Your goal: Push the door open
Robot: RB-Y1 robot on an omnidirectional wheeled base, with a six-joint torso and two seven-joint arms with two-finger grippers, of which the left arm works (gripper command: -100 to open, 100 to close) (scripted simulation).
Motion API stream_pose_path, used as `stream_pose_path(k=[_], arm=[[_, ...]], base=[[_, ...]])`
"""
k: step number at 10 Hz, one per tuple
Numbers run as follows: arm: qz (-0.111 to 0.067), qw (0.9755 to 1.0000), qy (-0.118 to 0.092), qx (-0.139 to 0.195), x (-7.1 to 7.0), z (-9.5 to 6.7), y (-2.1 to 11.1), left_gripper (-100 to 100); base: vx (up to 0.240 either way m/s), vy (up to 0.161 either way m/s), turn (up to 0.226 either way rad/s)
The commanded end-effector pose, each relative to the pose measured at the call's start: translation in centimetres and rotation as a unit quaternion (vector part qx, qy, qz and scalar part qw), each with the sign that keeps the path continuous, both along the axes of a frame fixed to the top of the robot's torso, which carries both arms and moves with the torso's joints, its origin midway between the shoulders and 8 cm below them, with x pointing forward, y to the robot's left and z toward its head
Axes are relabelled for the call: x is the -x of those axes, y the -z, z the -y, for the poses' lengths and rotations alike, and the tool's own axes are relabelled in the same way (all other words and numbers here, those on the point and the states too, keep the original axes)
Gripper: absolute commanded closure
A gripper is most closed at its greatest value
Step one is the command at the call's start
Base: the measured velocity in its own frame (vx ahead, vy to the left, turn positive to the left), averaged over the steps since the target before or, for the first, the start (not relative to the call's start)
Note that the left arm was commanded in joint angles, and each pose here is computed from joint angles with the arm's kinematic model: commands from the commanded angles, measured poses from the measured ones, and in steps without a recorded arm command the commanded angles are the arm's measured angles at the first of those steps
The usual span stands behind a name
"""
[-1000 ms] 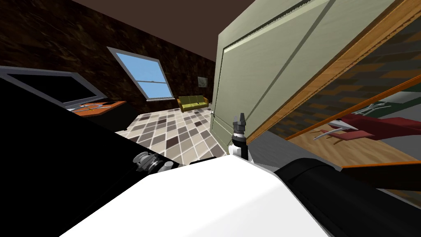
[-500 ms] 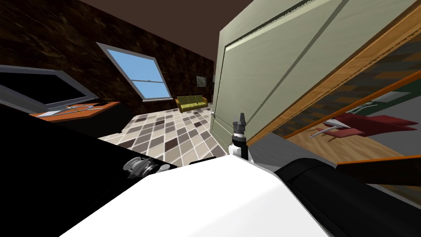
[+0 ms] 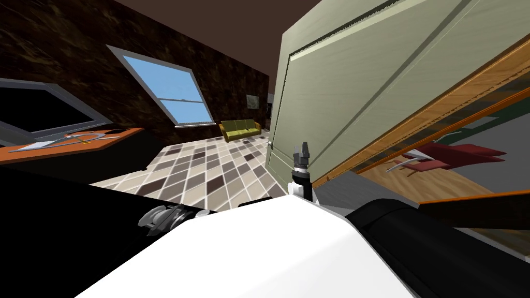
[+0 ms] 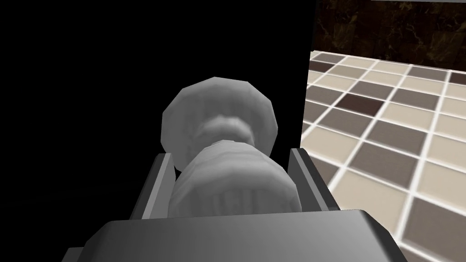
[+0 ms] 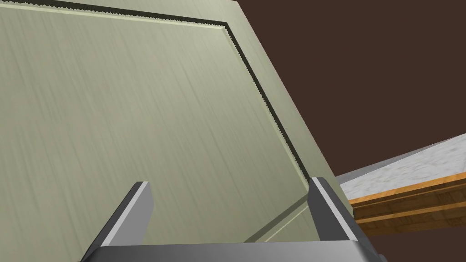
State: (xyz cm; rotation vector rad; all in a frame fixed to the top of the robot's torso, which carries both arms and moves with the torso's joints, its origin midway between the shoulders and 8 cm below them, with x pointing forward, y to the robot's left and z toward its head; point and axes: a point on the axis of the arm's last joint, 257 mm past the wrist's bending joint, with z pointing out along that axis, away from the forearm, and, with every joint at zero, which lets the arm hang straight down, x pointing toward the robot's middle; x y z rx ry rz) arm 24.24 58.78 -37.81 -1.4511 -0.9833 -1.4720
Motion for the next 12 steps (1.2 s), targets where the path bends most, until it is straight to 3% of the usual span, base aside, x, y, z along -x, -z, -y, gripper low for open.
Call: stream_pose_path(k=[1,2,3,4,7,10,11,12], arm=[[0.004,0.9998,-0.013,-0.012,1.0,-1.1,-0.5,100],[0.005,0.9994,-0.032,-0.011,2.6,-1.8,-0.5,100],[0.005,0.9994,-0.032,-0.011,2.6,-1.8,-0.5,100],[0.006,0.9986,-0.051,-0.01,4.2,-2.3,-0.5,100],[0.007,0.9969,-0.078,-0.008,6.5,-2.9,-0.3,100],[0.008,0.992,-0.126,0.0,10.6,-3.4,0.2,100],[0.008,0.992,-0.126,0.0,10.6,-3.4,0.2,100],[0.008,0.9885,-0.151,0.006,12.8,-3.3,0.7,100]], base=[[0.044,0.045,0.002],[0.076,0.063,-0.068],[0.077,0.07,-0.013],[0.109,0.078,-0.06],[0.102,0.102,-0.041],[0.144,0.131,-0.063],[0.113,0.11,-0.012],[0.12,0.13,-0.064]])
